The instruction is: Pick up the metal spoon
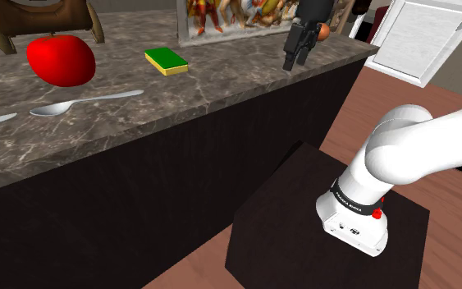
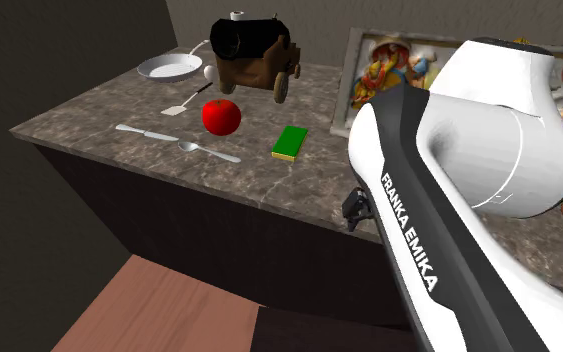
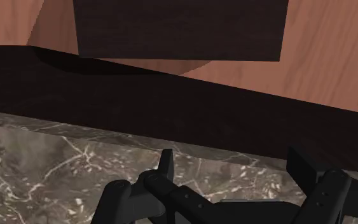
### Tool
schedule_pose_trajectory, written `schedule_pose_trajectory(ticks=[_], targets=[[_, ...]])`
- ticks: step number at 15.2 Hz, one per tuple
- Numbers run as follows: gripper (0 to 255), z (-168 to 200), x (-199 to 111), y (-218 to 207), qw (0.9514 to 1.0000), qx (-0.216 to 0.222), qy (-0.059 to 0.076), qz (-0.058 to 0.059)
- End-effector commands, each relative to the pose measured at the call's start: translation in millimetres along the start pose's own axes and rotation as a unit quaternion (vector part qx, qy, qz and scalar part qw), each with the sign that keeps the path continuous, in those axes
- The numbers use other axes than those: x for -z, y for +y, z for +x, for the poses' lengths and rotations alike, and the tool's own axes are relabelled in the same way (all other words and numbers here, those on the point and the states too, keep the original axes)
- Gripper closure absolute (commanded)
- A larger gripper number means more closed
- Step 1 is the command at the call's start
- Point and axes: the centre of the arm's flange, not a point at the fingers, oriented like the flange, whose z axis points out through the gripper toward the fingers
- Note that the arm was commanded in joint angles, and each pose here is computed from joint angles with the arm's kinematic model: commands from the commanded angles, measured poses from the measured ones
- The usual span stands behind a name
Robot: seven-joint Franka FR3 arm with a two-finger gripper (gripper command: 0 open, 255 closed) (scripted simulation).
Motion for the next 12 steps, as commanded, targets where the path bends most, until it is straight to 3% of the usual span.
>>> schedule_pose_trajectory(ticks=[1,12], targets=[[0,0.0,0.0,0.0,1.0000,0.000,0.000,0.000],[0,58.7,-18.4,-127.1,0.9994,-0.014,0.030,0.000]])
